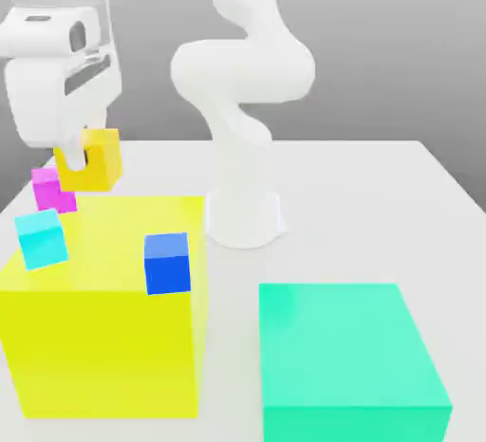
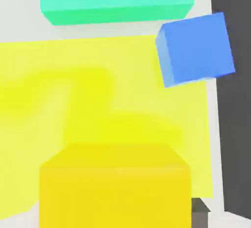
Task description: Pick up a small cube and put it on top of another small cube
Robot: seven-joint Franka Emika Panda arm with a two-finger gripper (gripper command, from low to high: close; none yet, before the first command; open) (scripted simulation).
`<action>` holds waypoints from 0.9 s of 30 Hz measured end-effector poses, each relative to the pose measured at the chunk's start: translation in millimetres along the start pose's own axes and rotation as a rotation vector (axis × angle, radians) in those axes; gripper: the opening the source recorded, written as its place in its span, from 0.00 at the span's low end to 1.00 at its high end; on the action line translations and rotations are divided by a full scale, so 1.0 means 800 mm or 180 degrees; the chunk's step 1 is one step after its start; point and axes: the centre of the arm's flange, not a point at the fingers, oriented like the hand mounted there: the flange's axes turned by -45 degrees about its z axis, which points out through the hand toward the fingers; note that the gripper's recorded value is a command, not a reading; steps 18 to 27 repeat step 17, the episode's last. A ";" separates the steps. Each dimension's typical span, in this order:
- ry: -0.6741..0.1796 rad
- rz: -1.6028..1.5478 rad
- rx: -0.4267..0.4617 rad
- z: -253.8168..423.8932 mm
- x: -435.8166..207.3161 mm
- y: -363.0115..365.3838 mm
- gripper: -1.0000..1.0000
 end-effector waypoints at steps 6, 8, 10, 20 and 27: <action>-0.0029 0.0186 0.0008 0.036 -0.063 -0.067 0.00; -0.0027 0.0188 0.0007 0.063 -0.064 -0.069 1.00; -0.0027 0.0188 0.0007 0.063 -0.064 -0.069 1.00; -0.0027 0.0190 0.0000 0.032 -0.065 -0.068 1.00; -0.0027 0.0190 0.0000 0.032 -0.065 -0.068 1.00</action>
